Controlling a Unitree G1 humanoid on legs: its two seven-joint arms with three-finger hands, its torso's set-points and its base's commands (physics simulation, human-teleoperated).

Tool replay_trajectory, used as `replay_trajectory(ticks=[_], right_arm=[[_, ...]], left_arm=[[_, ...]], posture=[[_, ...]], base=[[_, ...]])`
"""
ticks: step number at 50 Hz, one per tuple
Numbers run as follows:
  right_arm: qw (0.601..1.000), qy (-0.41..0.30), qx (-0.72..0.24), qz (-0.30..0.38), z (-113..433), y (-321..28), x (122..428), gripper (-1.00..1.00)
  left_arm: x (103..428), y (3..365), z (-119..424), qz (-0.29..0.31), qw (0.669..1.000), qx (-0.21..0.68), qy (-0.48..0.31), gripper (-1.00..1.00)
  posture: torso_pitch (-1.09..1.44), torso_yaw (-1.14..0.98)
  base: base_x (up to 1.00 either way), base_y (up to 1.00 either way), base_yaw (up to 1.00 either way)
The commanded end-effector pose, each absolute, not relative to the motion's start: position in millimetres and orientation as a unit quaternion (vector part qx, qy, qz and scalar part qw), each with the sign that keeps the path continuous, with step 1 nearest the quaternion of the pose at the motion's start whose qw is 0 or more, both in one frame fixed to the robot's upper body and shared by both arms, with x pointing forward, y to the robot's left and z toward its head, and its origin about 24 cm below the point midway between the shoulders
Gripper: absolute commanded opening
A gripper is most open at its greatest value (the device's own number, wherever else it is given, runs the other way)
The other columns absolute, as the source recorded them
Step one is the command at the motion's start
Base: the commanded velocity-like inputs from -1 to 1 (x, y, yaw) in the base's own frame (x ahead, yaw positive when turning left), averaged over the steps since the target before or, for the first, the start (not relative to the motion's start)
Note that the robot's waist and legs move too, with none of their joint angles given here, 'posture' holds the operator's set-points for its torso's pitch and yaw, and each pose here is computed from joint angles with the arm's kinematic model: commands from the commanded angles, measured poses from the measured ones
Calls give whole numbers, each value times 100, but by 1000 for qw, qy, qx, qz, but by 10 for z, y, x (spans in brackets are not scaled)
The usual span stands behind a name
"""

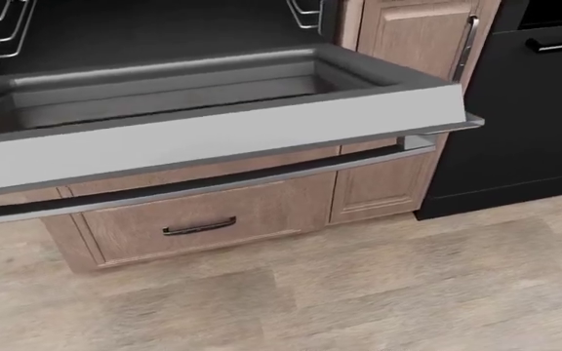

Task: Close the oven door.

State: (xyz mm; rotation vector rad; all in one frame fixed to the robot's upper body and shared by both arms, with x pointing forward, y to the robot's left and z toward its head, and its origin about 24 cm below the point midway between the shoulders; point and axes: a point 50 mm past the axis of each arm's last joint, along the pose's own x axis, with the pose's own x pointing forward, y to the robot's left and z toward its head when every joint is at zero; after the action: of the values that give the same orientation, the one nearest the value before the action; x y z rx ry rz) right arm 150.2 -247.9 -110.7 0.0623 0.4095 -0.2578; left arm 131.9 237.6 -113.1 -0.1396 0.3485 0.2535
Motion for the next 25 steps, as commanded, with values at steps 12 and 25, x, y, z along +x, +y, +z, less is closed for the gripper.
replay_trajectory(ticks=[12, 25], right_arm=[[975, 178, 21, -130, -1039, -2532, 1567, 100], [975, 177, 22, -130, -1033, -2534, 1580, 100]], left_arm=[[1396, 2407, -1065, 123, 980, -60, 146, 100], [1414, 2408, -1061, 123, 980, -61, 145, 100]], posture=[[0, 0], [0, 0]], base=[[0, 34, 0], [0, 34, 0]])
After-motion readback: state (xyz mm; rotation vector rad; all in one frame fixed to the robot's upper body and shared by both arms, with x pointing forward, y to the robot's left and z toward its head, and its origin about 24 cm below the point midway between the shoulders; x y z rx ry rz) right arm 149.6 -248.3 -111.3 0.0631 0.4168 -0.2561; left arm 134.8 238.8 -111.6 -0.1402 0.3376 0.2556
